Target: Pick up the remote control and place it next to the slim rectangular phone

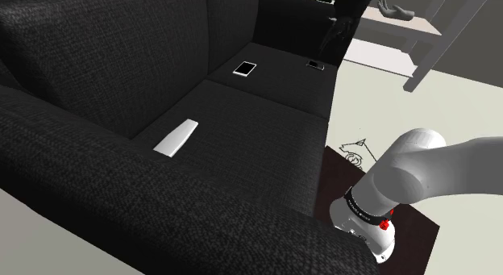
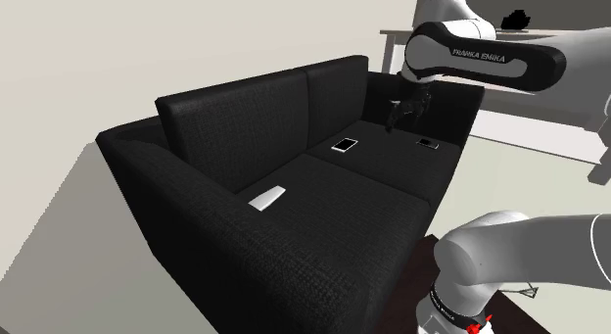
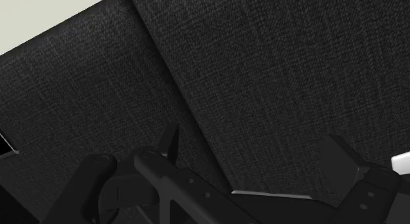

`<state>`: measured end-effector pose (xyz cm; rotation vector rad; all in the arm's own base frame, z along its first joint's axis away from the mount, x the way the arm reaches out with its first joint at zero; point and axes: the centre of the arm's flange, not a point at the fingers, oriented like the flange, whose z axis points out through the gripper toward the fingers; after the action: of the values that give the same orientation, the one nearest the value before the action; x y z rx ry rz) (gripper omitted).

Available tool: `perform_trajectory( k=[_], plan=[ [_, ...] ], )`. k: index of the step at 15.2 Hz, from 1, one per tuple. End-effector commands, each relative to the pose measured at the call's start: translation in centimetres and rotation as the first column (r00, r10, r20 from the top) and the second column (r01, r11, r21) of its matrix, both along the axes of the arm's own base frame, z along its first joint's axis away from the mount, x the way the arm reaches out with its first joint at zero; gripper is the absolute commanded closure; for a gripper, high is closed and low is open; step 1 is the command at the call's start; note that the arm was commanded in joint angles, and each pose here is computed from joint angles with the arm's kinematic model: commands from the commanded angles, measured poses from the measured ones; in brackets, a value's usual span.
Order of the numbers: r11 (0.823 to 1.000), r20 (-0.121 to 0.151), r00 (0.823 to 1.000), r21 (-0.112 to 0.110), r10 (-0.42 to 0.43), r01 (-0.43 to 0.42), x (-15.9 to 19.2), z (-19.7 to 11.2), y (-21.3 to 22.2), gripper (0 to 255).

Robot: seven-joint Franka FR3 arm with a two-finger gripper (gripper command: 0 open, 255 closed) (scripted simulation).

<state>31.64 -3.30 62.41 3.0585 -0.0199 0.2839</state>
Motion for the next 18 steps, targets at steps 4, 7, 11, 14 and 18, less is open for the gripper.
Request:
perform_trajectory(
  k=[4, 7, 11, 14, 18],
  plan=[
    [0.997, -0.009, 0.997, 0.012, -0.080, 0.080, 0.2, -2.1, 3.4, 0],
    [0.987, -0.020, 0.987, 0.023, -0.160, 0.160, 0.6, -4.1, 6.8, 0],
    [0.964, -0.035, 0.964, 0.036, -0.264, 0.265, 1.6, -6.7, 11.3, 0],
    [0.939, -0.047, 0.939, 0.045, -0.340, 0.342, 2.6, -8.6, 14.6, 0],
    [0.896, -0.064, 0.897, 0.055, -0.437, 0.441, 4.4, -11.2, 18.9, 0]
  ],
)
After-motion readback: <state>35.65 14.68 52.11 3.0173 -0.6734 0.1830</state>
